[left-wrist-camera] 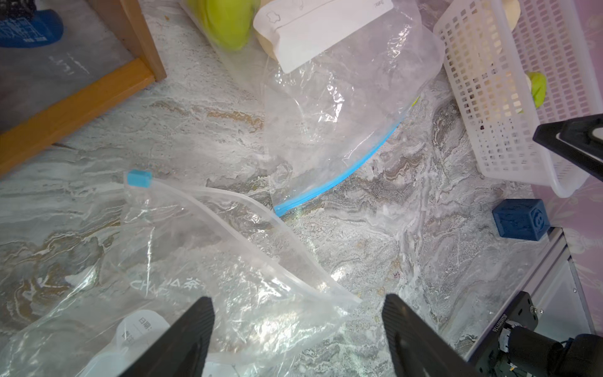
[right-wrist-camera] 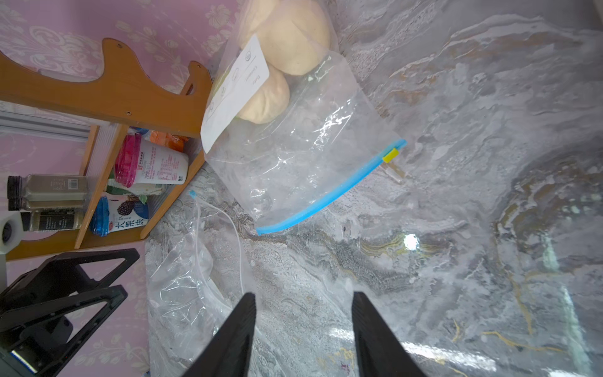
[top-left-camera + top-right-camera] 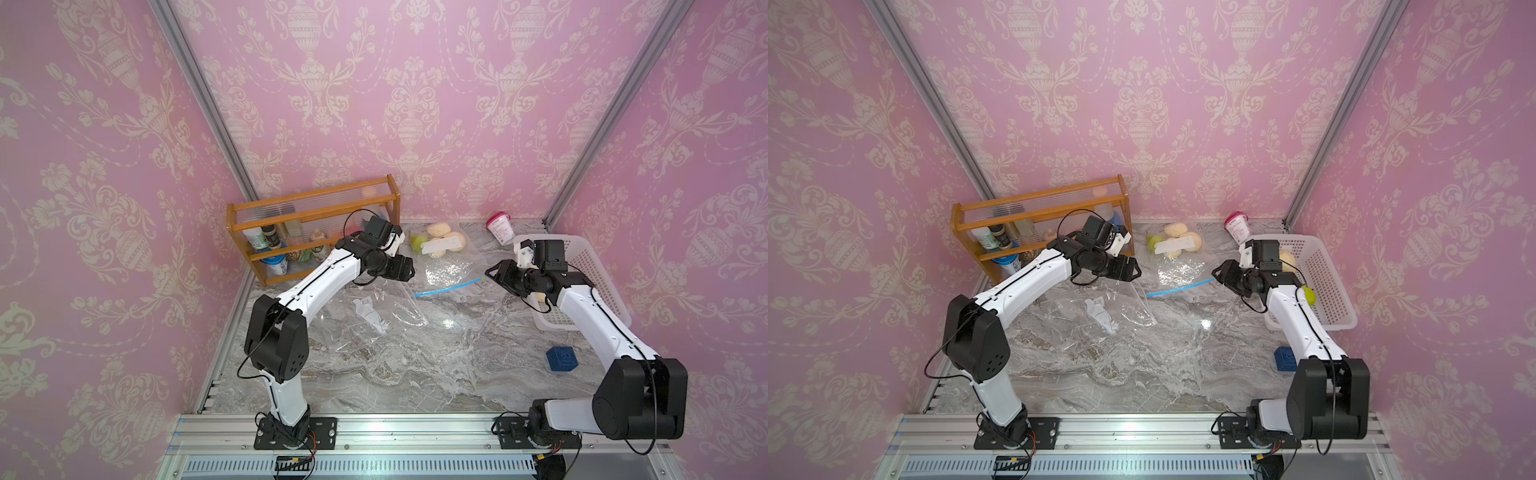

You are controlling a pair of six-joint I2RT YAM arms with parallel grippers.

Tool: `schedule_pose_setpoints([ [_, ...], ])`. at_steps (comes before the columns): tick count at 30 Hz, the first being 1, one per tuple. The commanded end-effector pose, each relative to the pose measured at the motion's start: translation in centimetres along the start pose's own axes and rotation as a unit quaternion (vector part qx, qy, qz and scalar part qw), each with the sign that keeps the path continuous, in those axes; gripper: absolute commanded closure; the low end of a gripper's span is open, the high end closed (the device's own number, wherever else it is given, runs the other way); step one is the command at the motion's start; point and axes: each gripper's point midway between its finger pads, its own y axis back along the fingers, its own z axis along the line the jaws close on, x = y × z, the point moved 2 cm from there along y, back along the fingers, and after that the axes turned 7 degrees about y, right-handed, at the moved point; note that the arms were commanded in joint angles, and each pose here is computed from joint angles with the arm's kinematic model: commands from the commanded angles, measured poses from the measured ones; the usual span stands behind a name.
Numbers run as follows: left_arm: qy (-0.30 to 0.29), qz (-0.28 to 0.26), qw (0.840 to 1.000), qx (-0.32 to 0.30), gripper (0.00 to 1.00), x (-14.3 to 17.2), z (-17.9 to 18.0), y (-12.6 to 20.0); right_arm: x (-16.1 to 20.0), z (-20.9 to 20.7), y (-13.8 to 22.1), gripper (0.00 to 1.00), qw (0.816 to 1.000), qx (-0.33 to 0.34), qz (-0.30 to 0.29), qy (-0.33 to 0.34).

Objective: Open the zip-top bag and take out the pear
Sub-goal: Place the pear in the basket, then pick up the zipper food storage bag at the center of the board.

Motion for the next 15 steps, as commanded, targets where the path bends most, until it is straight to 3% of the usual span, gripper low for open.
schedule_pose_setpoints([
  [1, -0.041, -0.02, 0.999, -0.017, 0.13, -0.7, -0.1, -3.1, 0.3, 0.6, -0.8, 0.48, 1.0, -0.02, -0.001, -0.014],
  [4, -0.073, -0.016, 0.997, -0.021, 0.11, -0.9, -0.3, -5.4, 0.6, 0.7, -0.9, 0.48, 1.0, -0.024, -0.001, -0.017],
  [10, -0.069, -0.001, 0.998, -0.003, 0.1, -1.5, -0.4, -8.8, 1.3, 0.5, -0.9, 0.47, 0.999, -0.025, -0.004, -0.024],
  [15, -0.074, 0.011, 0.997, -0.025, 0.08, -1.0, 1.0, -11.4, 2.0, 0.5, -1.2, 0.47, 0.999, -0.028, 0.001, -0.023],
])
